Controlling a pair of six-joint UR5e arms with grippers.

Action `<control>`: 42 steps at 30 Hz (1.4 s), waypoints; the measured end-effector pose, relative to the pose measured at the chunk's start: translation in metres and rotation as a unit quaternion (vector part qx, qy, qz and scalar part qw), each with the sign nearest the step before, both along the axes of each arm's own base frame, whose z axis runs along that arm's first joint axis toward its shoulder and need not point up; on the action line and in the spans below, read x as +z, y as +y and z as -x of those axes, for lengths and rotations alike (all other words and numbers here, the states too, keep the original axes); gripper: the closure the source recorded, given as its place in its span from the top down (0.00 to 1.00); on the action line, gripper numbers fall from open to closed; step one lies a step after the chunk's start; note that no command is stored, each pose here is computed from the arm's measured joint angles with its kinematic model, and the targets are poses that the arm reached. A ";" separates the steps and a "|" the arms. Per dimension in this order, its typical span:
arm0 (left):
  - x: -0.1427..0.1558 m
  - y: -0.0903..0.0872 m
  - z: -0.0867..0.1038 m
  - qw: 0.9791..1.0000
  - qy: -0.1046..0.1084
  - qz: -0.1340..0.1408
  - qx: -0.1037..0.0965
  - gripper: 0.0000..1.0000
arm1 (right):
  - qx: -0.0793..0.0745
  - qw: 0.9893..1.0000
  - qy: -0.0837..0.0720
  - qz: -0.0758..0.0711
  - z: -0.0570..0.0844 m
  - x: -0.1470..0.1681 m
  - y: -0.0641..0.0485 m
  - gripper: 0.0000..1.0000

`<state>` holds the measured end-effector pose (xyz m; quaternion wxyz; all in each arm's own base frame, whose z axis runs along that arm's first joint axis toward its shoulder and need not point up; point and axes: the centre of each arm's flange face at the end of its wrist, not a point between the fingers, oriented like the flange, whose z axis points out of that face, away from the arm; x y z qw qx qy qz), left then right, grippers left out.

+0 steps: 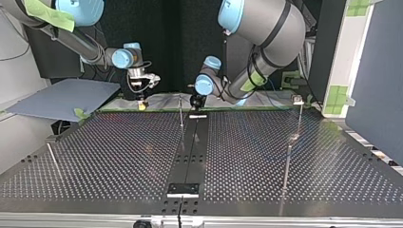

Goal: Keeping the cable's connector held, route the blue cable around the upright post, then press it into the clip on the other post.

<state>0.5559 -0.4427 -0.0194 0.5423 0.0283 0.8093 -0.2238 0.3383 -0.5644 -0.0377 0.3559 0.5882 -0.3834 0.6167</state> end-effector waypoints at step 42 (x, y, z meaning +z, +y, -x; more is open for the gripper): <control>0.011 0.001 -0.020 0.999 -0.022 0.036 0.000 0.98 | -0.015 1.000 -0.011 0.014 0.019 0.009 -0.028 0.00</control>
